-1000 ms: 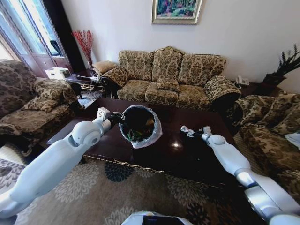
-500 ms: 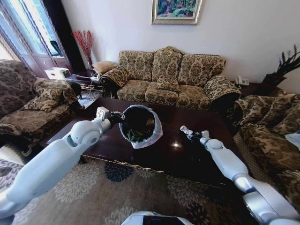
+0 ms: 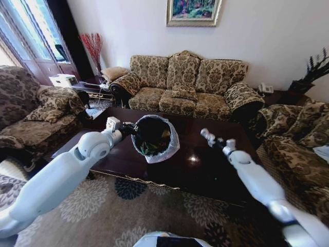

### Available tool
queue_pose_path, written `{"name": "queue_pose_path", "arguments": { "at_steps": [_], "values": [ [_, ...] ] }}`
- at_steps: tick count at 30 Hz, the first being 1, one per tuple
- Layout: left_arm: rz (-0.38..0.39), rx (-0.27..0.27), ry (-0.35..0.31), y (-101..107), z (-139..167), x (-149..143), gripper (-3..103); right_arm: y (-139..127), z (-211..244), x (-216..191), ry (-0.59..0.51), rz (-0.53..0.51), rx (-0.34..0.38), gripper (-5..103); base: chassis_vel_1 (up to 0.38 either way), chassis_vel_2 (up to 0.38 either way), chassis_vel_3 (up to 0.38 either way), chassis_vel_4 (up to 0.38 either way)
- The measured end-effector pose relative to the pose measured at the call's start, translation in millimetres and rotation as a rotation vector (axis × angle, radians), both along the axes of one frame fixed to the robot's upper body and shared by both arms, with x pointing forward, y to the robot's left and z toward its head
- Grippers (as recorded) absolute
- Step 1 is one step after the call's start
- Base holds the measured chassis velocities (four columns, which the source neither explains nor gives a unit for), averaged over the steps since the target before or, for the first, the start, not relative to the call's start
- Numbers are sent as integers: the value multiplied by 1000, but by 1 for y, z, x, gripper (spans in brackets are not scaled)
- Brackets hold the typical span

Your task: Move to the front of the table and place the trash on the table into the trash bin.

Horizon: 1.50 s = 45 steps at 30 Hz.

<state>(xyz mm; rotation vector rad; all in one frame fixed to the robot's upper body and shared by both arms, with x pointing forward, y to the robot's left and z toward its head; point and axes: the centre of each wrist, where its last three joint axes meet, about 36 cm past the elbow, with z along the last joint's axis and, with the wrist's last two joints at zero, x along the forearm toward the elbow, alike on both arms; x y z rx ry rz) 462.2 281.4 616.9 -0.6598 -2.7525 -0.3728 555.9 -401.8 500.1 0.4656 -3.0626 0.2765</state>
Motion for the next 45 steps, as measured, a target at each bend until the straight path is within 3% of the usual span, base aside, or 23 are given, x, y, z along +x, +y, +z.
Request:
{"name": "queue_pose_path", "arguments": {
  "at_steps": [4, 7, 8, 11, 17, 19, 26, 34, 41, 43, 45],
  "values": [
    [-2, -17, 29, 5, -1, 6, 0, 21, 45, -18, -74, 73, 15, 57, 0, 0, 0, 0],
    [-15, -72, 99, 7, 10, 32, 0, 69, 122, -64, -154, 266, 47, 57, 0, 0, 0, 0],
    [-15, -72, 99, 7, 10, 32, 0, 69, 122, -64, -154, 266, 47, 57, 0, 0, 0, 0],
    [-62, -105, 133, -7, 29, 64, 0, 111, 154, -94, -136, 456, 39, 57, 0, 0, 0, 0],
    [-102, -90, 149, -26, 39, 86, 0, 146, 170, -97, -117, 588, -10, 57, 0, 0, 0, 0],
    [-122, -62, 168, -37, 36, 92, 0, 162, 172, -95, -106, 633, -49, 57, 0, 0, 0, 0],
    [-141, -35, 174, -45, 35, 91, 0, 172, 170, -86, -83, 640, -113, 57, 0, 0, 0, 0],
    [-137, -28, 164, -41, 38, 86, 0, 165, 154, -92, -52, 610, -162, 54, 0, 0, 0, 0],
    [-140, -31, 156, -43, 38, 81, 0, 163, 149, -105, -45, 590, -154, 84, 0, 0, 0, 0],
    [-141, -32, 155, -45, 38, 81, 0, 163, 149, -107, -45, 590, -152, 84, 0, 0, 0, 0],
    [-145, -33, 152, -48, 38, 80, 0, 162, 149, -110, -46, 588, -148, 95, 0, 0, 0, 0]
  ]
}}
